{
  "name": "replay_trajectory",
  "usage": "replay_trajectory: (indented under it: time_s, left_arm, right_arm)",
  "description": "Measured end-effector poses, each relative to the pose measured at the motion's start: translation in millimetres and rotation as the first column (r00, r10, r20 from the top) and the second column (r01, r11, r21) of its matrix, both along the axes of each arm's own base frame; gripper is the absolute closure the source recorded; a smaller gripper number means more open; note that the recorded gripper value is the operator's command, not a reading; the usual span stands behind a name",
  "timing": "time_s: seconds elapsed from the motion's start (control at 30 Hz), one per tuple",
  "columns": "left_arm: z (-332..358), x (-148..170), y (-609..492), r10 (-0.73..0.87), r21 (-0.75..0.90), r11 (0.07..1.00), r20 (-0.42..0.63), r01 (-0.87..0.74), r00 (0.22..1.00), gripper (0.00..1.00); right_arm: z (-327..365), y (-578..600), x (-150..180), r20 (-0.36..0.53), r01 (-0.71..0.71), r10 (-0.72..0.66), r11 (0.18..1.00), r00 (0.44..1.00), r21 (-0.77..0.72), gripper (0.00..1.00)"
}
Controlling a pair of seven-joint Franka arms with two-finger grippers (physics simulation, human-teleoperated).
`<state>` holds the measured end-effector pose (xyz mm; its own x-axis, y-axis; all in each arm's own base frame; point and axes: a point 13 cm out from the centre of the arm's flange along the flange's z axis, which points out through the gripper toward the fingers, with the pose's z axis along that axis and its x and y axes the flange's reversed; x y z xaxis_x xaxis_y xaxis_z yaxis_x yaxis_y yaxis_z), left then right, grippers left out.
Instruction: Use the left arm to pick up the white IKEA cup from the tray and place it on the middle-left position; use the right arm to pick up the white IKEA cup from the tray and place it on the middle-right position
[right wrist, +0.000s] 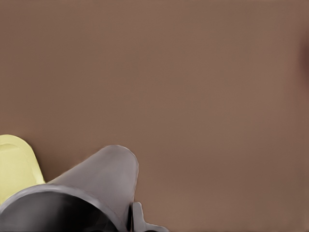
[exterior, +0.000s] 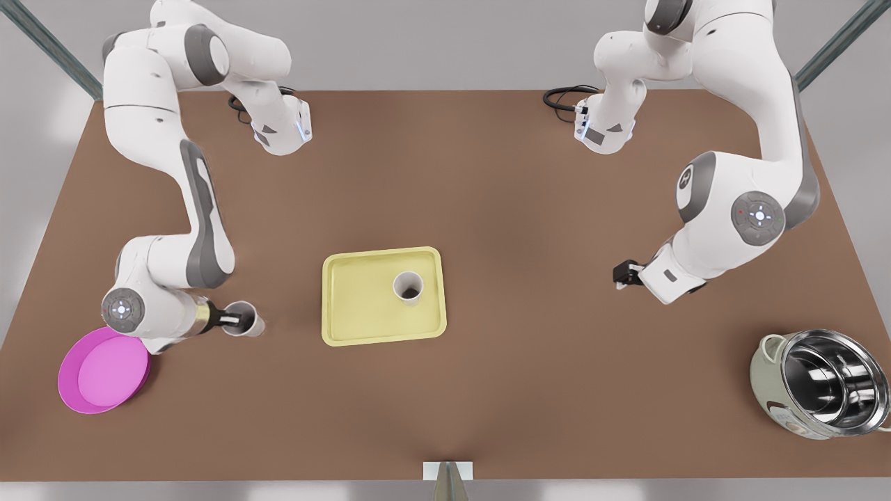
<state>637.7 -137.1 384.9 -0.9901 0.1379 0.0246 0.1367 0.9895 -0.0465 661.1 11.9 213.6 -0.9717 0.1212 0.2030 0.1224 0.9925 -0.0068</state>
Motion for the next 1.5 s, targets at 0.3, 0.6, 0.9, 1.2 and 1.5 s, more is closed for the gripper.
replay_trajectory:
  time_s: [0.3, 0.6, 0.9, 1.2, 1.5]
  left_arm:
    - [-5.9, -0.3, -9.0, 0.022, -0.001, 1.0, -0.007, -0.022, 1.0, 0.0]
    - [-9.4, -4.2, -29.1, 0.014, 0.007, 1.0, -0.008, -0.014, 1.0, 0.0]
    - [-6.3, -1.4, -29.1, 0.029, 0.011, 1.0, 0.003, -0.029, 1.0, 0.0]
    - [-6.0, -26.0, -110.7, -0.063, 0.011, 0.998, 0.01, 0.063, 0.998, 0.0]
    - [-71.0, -109.1, -280.4, -0.164, 0.04, 0.985, -0.033, 0.165, 0.986, 0.0]
  right_arm:
    - [-70.0, -41.3, 31.1, 0.037, -0.257, 0.258, 0.966, 0.966, -0.032, 0.8]
    - [-82.6, -43.6, 43.6, 0.076, -0.404, 0.405, 0.914, 0.911, -0.032, 0.57]
    - [-19.3, -79.7, 47.7, 0.115, -0.437, 0.441, 0.897, 0.89, -0.062, 0.09]
    - [235.1, -33.2, -22.1, 0.213, -0.423, 0.43, 0.903, 0.877, -0.08, 0.0]
    - [242.1, -20.7, -78.2, 0.093, -0.383, 0.382, 0.924, 0.919, -0.009, 0.0]
